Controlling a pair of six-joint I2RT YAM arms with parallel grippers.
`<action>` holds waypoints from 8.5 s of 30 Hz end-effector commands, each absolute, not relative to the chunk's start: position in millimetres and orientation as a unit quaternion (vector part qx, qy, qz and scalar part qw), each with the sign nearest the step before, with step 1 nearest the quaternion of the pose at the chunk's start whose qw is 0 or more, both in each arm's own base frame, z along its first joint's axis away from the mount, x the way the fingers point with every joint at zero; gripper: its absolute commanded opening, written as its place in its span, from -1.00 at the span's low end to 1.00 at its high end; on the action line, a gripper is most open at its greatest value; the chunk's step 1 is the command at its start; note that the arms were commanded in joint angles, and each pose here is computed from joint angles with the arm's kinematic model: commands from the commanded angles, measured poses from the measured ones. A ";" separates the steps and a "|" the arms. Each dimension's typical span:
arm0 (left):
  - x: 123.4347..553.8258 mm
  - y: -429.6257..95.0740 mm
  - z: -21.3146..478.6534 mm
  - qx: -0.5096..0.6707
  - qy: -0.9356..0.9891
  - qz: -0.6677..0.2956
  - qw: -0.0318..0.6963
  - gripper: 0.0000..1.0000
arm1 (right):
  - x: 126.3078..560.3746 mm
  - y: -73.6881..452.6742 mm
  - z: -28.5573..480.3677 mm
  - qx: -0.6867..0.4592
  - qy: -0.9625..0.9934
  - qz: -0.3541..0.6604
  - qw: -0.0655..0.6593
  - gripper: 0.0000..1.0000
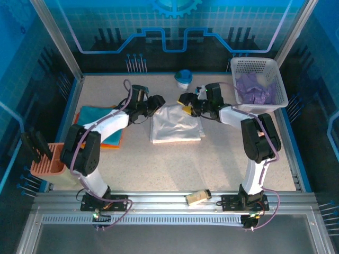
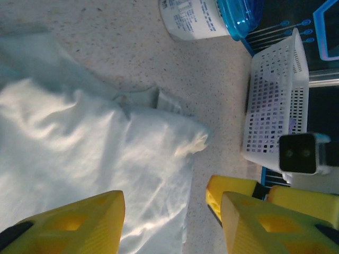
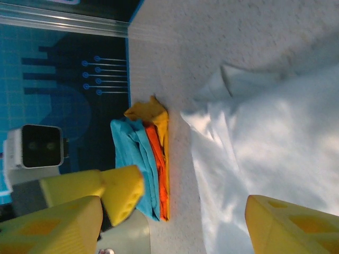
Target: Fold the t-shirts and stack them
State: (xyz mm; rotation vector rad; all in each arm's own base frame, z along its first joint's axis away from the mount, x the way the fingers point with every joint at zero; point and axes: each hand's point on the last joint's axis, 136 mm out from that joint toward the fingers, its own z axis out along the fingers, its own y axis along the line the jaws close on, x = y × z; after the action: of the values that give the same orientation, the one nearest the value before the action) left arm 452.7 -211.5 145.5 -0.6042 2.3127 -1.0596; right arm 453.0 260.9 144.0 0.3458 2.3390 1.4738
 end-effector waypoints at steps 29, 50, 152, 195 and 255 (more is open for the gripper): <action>506.3 -150.4 69.4 -0.343 0.784 -0.482 0.186 -0.02 | 518.6 231.4 81.4 0.131 0.824 0.528 0.158 0.48; 408.5 -141.7 56.9 -0.204 0.928 -0.287 0.118 0.11 | 405.9 153.0 65.7 0.088 0.961 0.238 0.115 0.64; 439.8 -211.6 17.6 -0.109 0.911 -0.396 0.035 -0.65 | 416.1 185.2 22.0 0.095 0.901 0.417 0.080 -1.00; 399.1 -151.1 142.3 0.009 0.970 -0.222 0.101 -1.00 | 390.5 135.7 67.7 0.138 0.895 0.409 0.110 0.37; 356.7 46.2 257.5 -0.019 0.973 0.106 0.204 -1.00 | 372.9 173.2 54.6 0.105 0.892 0.437 0.052 0.30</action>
State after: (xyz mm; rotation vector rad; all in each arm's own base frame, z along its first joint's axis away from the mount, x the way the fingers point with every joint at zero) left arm 343.0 31.6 260.9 -0.0345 2.7573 0.2395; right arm 378.0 165.6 62.8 0.3379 2.6745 1.3024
